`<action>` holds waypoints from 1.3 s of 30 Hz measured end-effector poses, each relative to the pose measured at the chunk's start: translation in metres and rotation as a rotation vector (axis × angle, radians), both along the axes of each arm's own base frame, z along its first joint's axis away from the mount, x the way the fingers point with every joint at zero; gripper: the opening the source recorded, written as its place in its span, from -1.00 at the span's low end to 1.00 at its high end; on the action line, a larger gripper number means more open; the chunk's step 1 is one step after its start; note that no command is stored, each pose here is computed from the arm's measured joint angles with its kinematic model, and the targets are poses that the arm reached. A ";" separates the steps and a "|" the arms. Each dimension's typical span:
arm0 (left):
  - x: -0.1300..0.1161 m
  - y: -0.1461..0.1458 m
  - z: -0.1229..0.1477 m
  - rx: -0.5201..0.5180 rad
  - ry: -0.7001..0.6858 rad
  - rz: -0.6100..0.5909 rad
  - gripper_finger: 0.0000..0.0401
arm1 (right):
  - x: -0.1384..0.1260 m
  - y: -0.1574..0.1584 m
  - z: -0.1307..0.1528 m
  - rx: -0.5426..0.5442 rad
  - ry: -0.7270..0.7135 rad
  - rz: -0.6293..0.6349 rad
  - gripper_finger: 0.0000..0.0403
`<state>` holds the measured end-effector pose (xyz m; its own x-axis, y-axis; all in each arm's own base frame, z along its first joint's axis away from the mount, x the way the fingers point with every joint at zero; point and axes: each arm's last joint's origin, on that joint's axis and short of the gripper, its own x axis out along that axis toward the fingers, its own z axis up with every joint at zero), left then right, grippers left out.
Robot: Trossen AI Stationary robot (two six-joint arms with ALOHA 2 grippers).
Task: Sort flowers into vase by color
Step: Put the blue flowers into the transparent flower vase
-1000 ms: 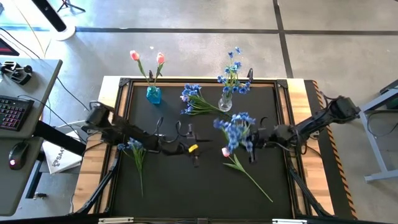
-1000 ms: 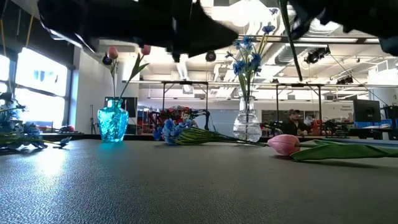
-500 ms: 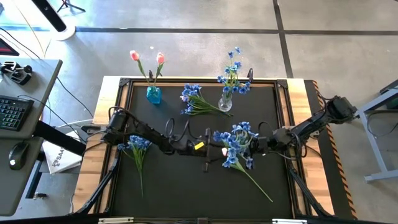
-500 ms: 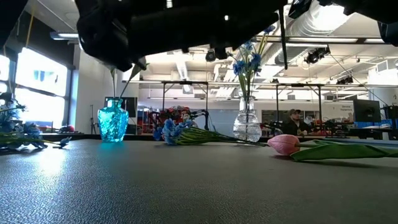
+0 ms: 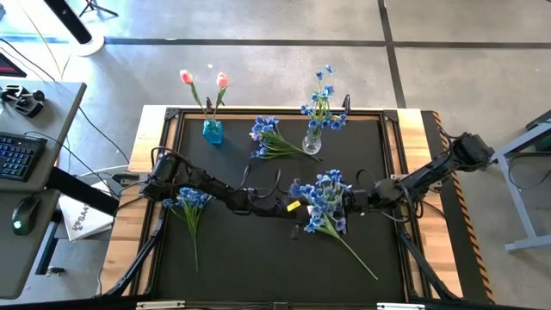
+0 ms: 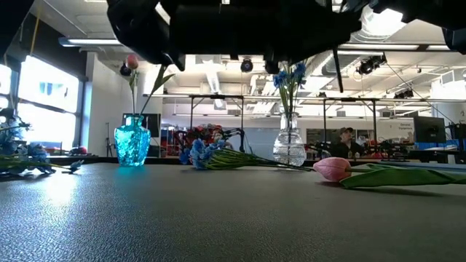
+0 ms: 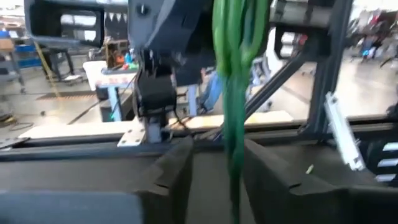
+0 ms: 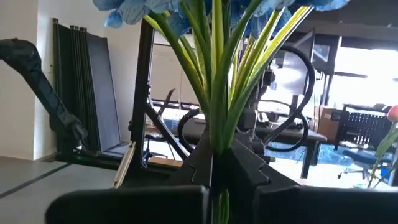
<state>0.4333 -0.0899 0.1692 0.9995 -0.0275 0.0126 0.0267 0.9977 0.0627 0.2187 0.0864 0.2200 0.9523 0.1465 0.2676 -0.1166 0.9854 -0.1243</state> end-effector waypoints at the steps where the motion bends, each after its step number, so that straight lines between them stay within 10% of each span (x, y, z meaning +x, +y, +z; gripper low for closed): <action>1: 0.000 -0.001 -0.001 0.012 0.010 0.007 -0.55 | 0.000 0.000 -0.001 0.010 0.010 -0.007 -0.94; 6: -0.004 -0.013 -0.004 0.058 0.047 0.138 -0.96 | -0.001 -0.001 -0.004 0.026 0.097 -0.038 -0.72; 19: -0.010 -0.024 -0.005 0.131 0.094 0.293 -0.99 | -0.017 -0.010 -0.003 0.110 0.302 -0.073 0.23; 29: -0.008 -0.016 -0.008 0.082 0.117 0.316 -0.99 | 0.016 0.004 0.012 -0.035 0.443 -0.110 0.14; 39: -0.009 -0.018 -0.011 0.078 0.138 0.323 -0.97 | 0.023 0.012 0.032 -0.022 0.520 -0.124 -0.50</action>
<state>0.4240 -0.1075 0.1586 0.9488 0.2949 -0.1133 -0.2761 0.9483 0.1565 0.2418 0.0981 0.2522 0.9688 0.0245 -0.2465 -0.0509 0.9935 -0.1016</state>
